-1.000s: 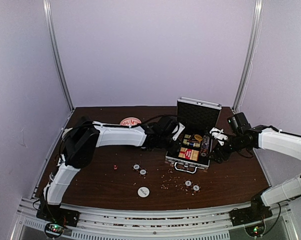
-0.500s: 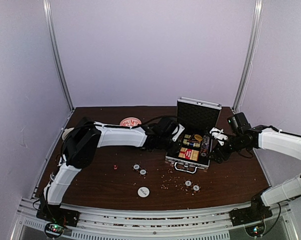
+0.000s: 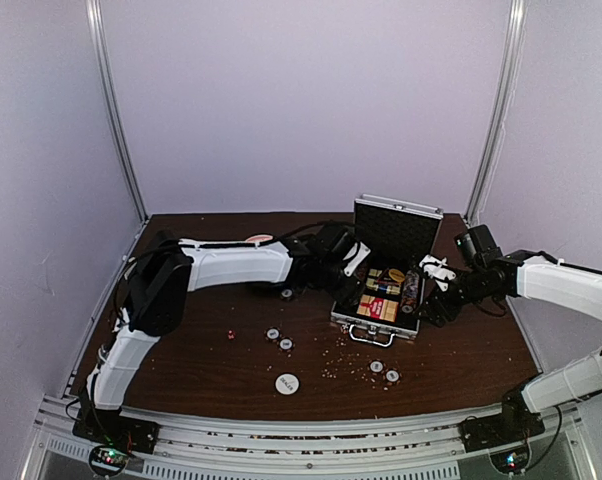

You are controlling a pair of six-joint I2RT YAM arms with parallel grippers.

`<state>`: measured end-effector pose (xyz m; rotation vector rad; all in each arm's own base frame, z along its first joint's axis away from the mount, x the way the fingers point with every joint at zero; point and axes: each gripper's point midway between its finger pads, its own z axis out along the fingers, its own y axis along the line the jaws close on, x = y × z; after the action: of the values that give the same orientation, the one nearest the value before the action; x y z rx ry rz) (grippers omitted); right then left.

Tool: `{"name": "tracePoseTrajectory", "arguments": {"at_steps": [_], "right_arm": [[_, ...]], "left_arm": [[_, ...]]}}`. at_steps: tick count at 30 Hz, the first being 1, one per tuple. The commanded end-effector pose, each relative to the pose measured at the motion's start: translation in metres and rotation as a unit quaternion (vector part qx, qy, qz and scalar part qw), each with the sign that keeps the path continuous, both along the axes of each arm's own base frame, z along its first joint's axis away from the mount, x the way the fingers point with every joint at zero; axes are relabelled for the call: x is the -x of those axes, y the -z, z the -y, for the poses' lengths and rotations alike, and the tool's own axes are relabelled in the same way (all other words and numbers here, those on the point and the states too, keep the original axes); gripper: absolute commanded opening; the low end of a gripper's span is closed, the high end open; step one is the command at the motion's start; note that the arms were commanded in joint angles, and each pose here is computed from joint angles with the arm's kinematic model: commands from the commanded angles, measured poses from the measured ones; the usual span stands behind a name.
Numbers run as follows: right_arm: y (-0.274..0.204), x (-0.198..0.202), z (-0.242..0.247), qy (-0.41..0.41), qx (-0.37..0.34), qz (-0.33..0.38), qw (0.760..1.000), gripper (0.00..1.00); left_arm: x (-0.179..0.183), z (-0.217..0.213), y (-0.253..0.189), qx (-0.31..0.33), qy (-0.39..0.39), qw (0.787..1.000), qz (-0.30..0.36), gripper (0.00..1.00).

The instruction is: Pack up texas hold em set

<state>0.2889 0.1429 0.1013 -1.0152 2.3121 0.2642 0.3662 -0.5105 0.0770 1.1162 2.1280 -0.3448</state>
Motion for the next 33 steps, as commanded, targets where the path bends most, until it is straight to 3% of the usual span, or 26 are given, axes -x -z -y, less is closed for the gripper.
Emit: {"name": "tracePoseTrajectory", "arguments": {"at_steps": [1, 9, 21, 29, 33], "right_arm": [[0.001, -0.001, 0.004, 0.007, 0.004, 0.001, 1.000, 0.80], [0.005, 0.000, 0.003, 0.004, 0.002, -0.008, 1.000, 0.80], [0.013, 0.000, 0.004, 0.004, 0.010, -0.019, 1.000, 0.80], [0.016, 0.000, 0.004, 0.004, 0.012, -0.023, 1.000, 0.80], [0.017, 0.001, 0.004, 0.004, 0.012, -0.027, 1.000, 0.80]], "left_arm": [[0.002, -0.019, -0.029, -0.038, 0.032, 0.999, -0.021, 0.69], [0.010, -0.021, 0.008, -0.080, 0.070, 0.993, -0.059, 0.70], [0.009, -0.007, 0.038, -0.073, 0.091, 0.991, -0.072, 0.71], [0.017, -0.001, 0.050, -0.083, 0.150, 0.983, -0.067, 0.72], [-0.001, -0.008, 0.053, -0.118, 0.137, 0.983, -0.024, 0.72]]}}
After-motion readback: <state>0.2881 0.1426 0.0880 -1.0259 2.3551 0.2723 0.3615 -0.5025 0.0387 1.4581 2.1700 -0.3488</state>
